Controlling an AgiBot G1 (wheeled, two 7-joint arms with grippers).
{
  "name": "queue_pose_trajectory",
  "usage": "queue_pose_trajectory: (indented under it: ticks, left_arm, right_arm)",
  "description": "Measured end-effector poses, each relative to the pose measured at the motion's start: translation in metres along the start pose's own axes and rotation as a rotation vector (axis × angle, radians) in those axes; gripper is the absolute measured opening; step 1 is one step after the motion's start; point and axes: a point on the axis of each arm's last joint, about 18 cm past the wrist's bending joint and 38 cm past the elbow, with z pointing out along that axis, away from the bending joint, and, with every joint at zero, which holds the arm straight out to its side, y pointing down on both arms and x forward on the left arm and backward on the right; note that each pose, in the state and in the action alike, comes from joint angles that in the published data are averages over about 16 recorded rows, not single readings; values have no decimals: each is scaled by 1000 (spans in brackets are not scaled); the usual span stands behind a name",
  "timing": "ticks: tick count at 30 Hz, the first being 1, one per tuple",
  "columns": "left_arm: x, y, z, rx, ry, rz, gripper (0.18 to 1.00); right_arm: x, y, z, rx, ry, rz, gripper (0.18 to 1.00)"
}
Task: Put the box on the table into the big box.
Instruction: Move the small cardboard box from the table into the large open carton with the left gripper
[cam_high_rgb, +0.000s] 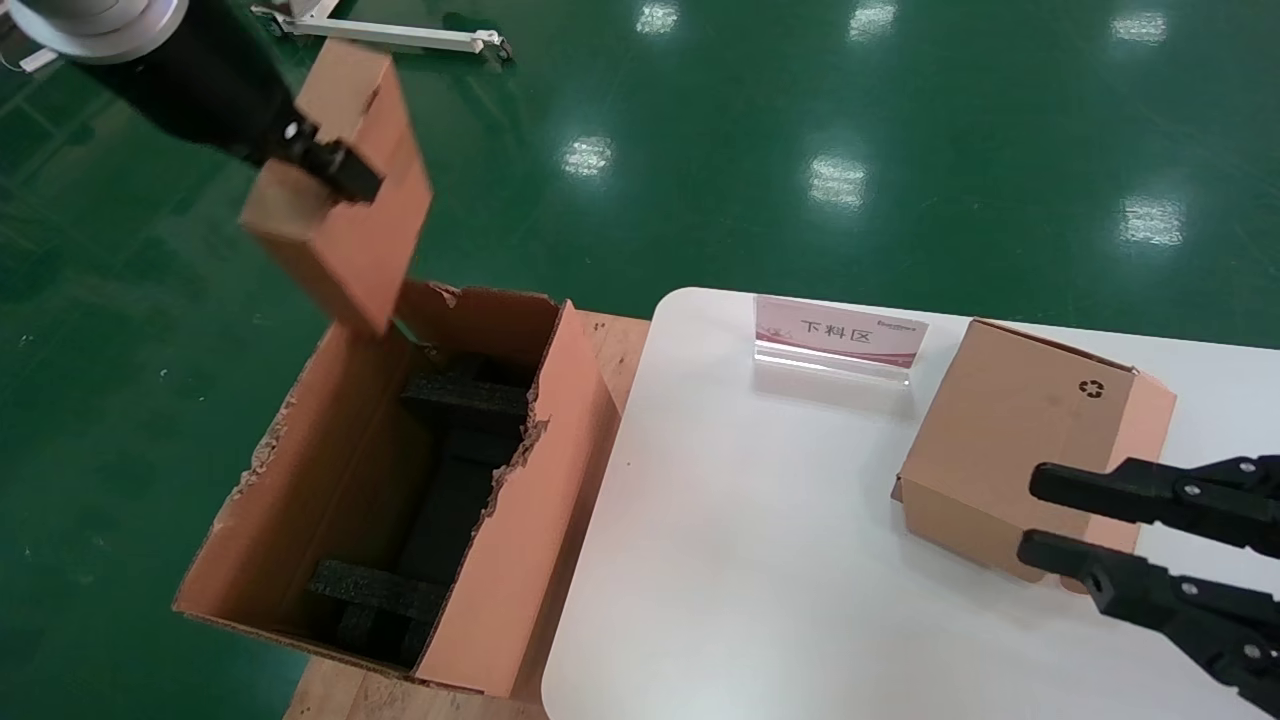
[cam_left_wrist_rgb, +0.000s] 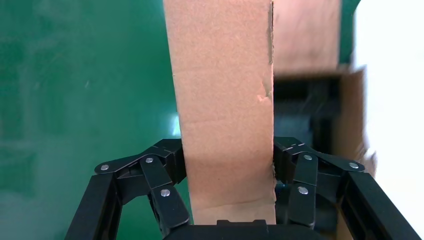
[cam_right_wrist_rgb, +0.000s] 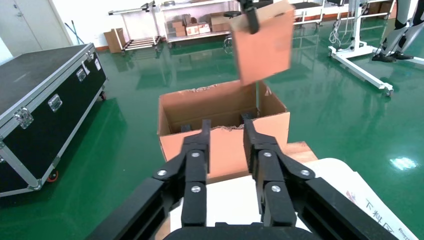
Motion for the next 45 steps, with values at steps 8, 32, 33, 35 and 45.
queue_pose_trajectory:
  ticks: [8, 32, 33, 35, 45]
  left_arm:
    - [-10, 5, -11, -115, -63, -5, 296]
    - [-1, 33, -7, -341, 19, -42, 289]
    - [-1, 34, -7, -347, 25, -42, 288]
    - [0, 37, -7, -358, 38, -40, 288]
    - [-4, 47, 3, -372, 103, -13, 286]
  right_arm:
    - [0, 0, 0, 0, 0, 0, 367]
    - [0, 0, 0, 0, 0, 0, 888]
    - [0, 0, 0, 0, 0, 0, 896]
    - [0, 0, 0, 0, 0, 0, 912]
    - [0, 0, 0, 0, 0, 0, 985]
